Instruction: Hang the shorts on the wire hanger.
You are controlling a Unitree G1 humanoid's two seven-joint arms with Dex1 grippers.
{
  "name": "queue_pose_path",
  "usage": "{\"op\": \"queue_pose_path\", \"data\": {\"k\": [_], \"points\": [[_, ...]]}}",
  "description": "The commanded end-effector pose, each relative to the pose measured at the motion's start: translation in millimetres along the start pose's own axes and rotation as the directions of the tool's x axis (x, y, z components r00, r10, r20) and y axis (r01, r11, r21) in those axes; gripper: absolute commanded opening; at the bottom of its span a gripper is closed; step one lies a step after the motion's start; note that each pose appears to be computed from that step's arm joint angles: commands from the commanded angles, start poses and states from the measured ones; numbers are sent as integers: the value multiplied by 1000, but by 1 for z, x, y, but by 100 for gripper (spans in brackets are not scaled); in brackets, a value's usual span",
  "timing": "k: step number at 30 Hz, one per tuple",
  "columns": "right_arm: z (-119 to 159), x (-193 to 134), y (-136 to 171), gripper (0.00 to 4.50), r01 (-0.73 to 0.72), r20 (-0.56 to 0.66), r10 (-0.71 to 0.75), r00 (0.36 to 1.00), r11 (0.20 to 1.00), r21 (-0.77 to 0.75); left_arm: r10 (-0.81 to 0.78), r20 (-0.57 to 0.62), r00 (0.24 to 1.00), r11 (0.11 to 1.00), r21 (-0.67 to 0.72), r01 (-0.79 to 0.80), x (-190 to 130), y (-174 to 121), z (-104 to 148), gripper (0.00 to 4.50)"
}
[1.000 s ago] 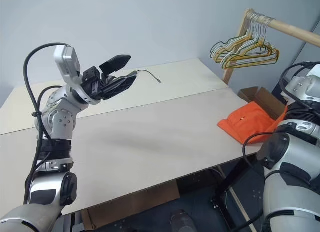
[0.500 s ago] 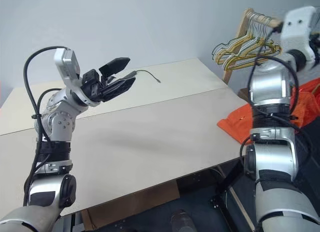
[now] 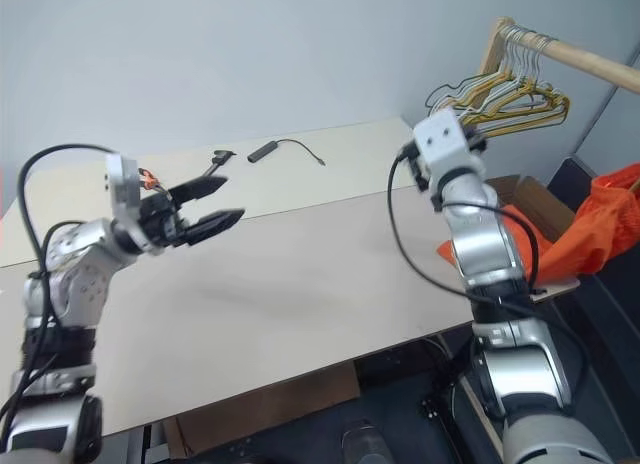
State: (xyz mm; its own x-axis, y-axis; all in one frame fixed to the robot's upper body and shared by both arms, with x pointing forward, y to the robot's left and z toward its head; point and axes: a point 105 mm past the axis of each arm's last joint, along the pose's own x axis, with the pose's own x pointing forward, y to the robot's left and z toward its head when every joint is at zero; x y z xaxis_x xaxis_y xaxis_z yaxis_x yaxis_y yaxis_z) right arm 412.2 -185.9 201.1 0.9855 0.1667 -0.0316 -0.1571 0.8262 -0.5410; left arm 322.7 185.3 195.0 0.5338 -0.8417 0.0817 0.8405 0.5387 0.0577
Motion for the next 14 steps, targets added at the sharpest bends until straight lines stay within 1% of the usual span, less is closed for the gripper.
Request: {"op": "queue_pose_path", "data": {"k": [1,4,6,10,14], "points": [[15,-18,13,446,-193,77,197,977,980,-56,40,-52,998,997,63,-37,-16,1,4,450],[12,-30,28,446,-307,78,317,945,944,-116,83,-105,991,995,64,-77,-27,5,-6,450],[11,-34,33,446,-348,80,360,930,928,-134,107,-138,985,993,70,-99,-33,6,-12,450],[5,-32,35,446,-378,49,389,920,914,-145,119,-153,981,991,82,-107,-33,5,-13,450],[2,-30,38,446,-382,37,392,919,911,-155,122,-142,982,991,81,-111,-31,4,-12,450]]}}
